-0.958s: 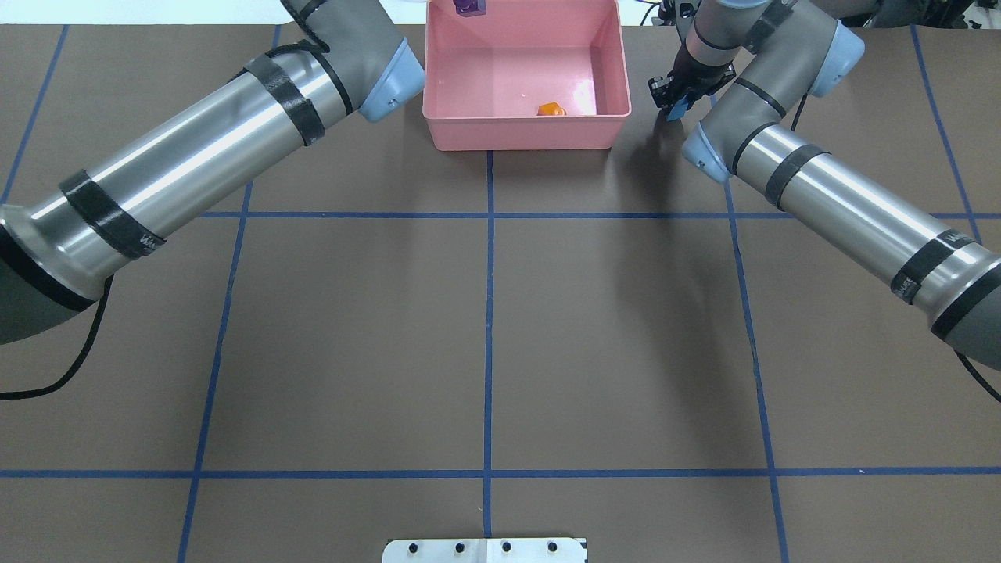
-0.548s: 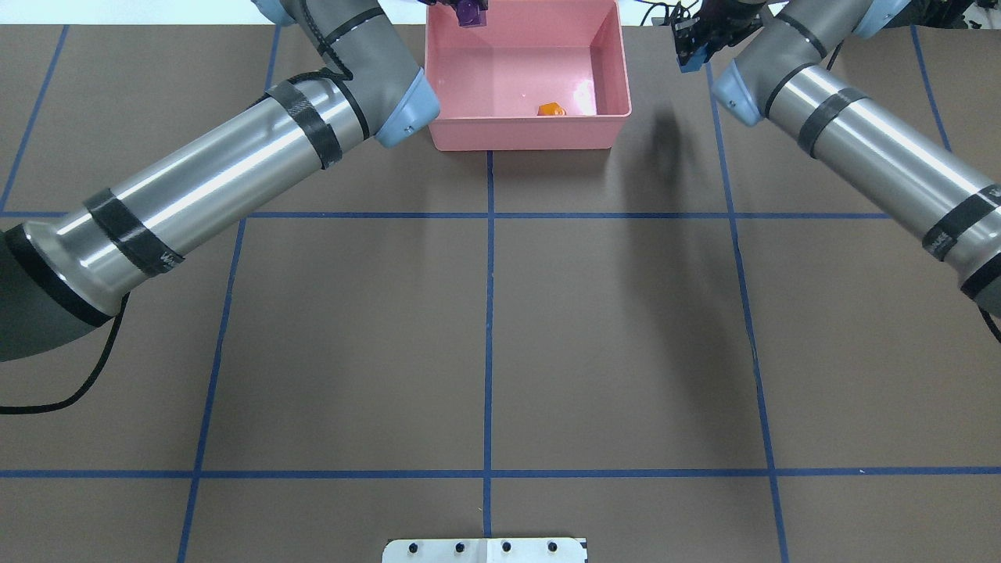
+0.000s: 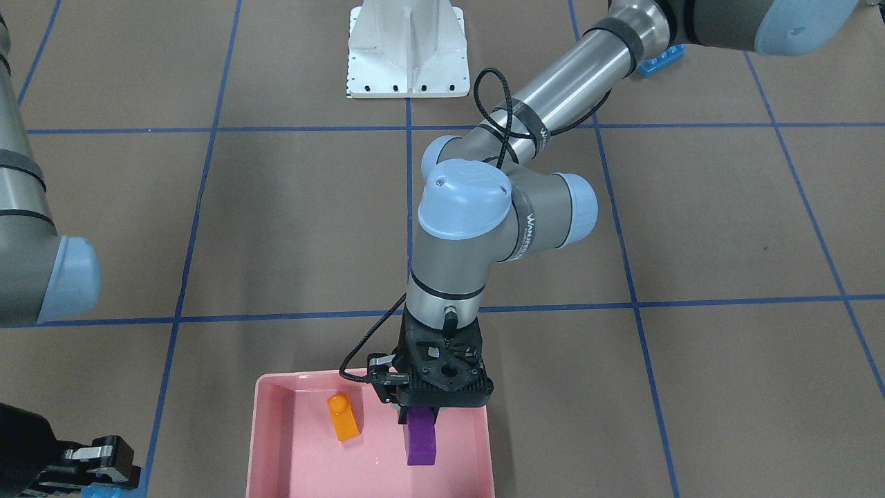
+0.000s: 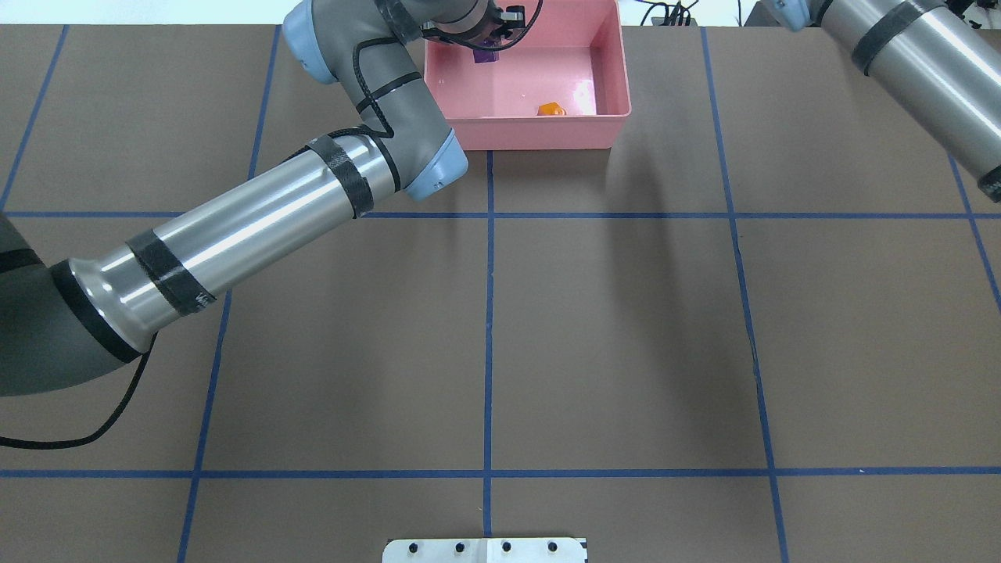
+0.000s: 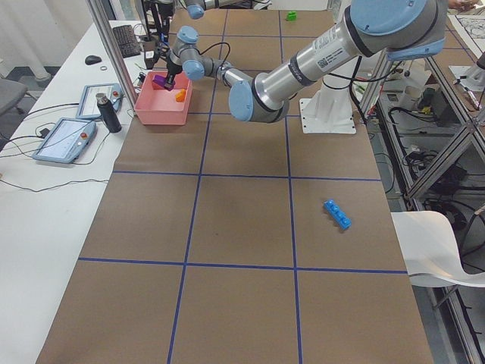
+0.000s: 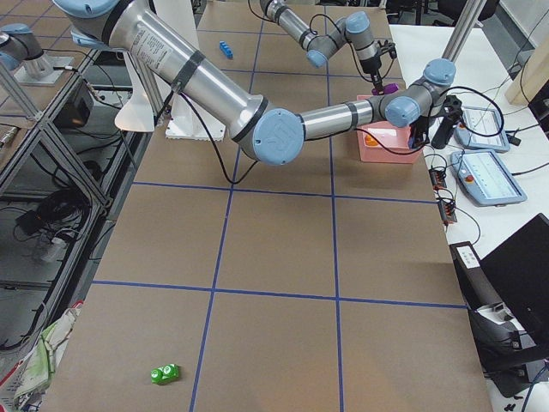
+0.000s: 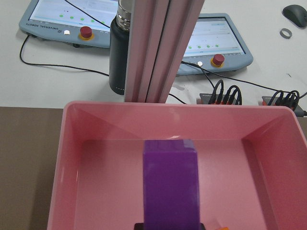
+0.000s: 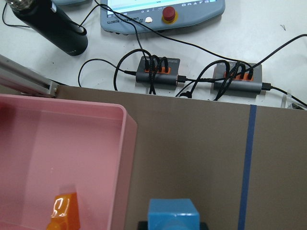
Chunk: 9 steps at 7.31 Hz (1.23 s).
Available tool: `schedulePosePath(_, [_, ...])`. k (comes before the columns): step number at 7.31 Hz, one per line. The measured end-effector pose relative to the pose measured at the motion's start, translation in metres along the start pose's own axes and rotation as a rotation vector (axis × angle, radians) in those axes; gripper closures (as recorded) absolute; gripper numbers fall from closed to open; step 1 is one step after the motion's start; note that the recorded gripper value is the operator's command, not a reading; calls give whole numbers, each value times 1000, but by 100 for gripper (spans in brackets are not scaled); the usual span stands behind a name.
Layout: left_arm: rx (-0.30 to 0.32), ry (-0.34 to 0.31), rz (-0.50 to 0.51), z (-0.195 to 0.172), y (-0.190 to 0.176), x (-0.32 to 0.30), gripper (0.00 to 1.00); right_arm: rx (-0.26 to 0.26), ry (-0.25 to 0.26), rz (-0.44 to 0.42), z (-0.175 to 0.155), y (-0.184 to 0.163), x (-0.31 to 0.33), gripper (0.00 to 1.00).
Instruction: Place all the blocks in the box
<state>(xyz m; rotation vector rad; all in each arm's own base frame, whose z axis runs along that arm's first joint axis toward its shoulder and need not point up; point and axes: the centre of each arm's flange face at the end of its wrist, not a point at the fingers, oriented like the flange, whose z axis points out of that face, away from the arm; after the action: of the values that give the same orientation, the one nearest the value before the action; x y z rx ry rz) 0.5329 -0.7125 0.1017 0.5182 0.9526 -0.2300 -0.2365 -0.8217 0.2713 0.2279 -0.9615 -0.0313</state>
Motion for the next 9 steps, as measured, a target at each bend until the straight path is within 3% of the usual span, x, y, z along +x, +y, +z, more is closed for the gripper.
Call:
schedulePosePath(3, [-12,-1,-43,-4,-7,-5,1,-1,-16,14,-11,-7,-53,100])
schedulePosePath(6, [-214,-75,24,-51,-22,-26,1,46,63,-35,31,7,-120,100])
schedulePosePath(9, [-361,-179,203,-121,39,-116,1,112,157,-93,85,31,-158,100])
